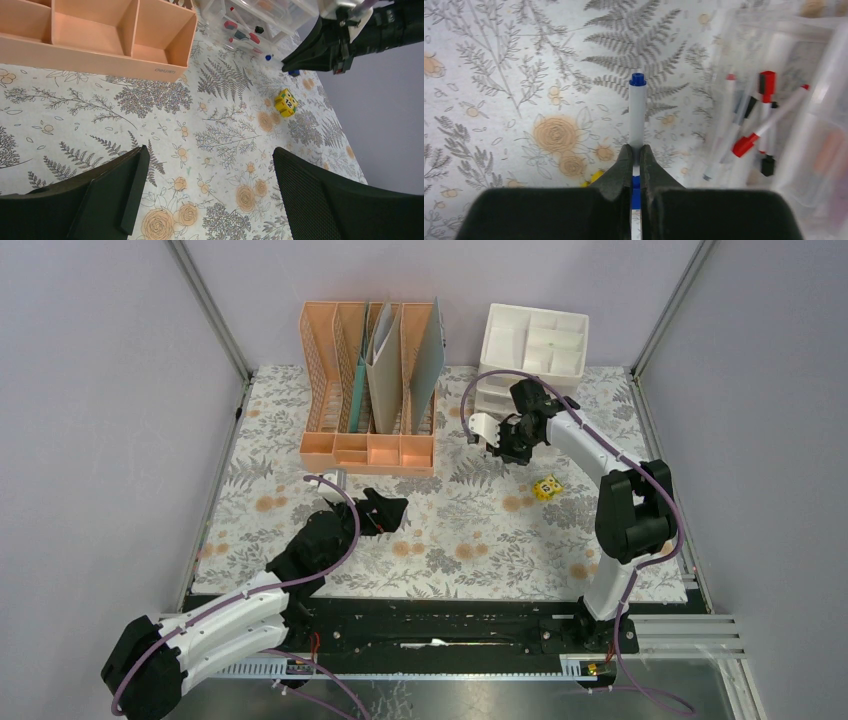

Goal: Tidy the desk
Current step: Pick up the stationery from the center of the board, then place the stationery in the drawer.

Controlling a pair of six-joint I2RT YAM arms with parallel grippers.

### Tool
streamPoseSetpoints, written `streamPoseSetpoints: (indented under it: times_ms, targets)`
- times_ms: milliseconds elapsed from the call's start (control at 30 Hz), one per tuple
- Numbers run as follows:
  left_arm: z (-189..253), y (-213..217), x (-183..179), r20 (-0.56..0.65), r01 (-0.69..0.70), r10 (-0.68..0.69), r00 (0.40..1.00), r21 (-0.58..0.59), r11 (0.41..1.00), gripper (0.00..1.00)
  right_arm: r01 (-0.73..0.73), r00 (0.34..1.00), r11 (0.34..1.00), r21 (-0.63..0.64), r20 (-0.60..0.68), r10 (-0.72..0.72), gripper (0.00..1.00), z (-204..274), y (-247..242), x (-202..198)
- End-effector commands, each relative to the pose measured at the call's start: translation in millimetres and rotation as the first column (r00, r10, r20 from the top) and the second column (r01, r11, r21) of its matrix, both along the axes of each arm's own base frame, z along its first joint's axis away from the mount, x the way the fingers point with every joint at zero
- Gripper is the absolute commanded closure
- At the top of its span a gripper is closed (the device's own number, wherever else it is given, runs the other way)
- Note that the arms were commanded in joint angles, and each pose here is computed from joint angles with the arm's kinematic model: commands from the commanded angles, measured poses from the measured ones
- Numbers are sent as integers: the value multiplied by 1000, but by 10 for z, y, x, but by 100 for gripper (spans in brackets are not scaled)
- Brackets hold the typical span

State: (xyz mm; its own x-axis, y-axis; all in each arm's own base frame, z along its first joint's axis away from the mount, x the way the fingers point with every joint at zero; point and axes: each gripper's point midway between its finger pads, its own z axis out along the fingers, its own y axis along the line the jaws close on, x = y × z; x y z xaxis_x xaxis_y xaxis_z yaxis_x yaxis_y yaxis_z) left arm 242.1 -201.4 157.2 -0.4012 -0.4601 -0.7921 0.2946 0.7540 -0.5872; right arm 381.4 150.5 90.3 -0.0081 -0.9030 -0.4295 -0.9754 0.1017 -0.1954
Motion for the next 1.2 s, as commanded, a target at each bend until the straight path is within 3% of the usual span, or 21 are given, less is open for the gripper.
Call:
streamPoseSetpoints:
  times_ms: [0, 333, 567, 667, 800, 867, 1167]
  targets:
    - [76, -6, 2, 22, 6, -5, 1000, -28, 1000, 1, 39, 994, 999, -22, 99, -37, 100, 384, -20, 183]
    - [80, 31, -22, 25, -1, 2, 1000, -38, 999, 1, 209, 919, 969, -133, 366, -147, 100, 610, -281, 903]
    - [91, 66, -34, 30, -10, 11, 999, -41, 999, 1, 270, 873, 949, -164, 458, -169, 100, 509, -352, 1216]
    - [103, 67, -37, 32, -9, 11, 999, -43, 999, 1, 281, 867, 943, -180, 469, -169, 88, 432, -368, 1284]
    - [113, 78, -36, 34, -13, 14, 999, -42, 999, 1, 294, 869, 936, -194, 463, -177, 58, 320, -403, 1322]
    - [124, 77, -39, 35, -11, 13, 999, -44, 999, 1, 303, 870, 934, -190, 455, -190, 50, 287, -426, 1318]
    - [163, 74, -30, 43, -11, 13, 999, -45, 999, 1, 258, 919, 966, -25, 316, -237, 42, 391, -173, 950]
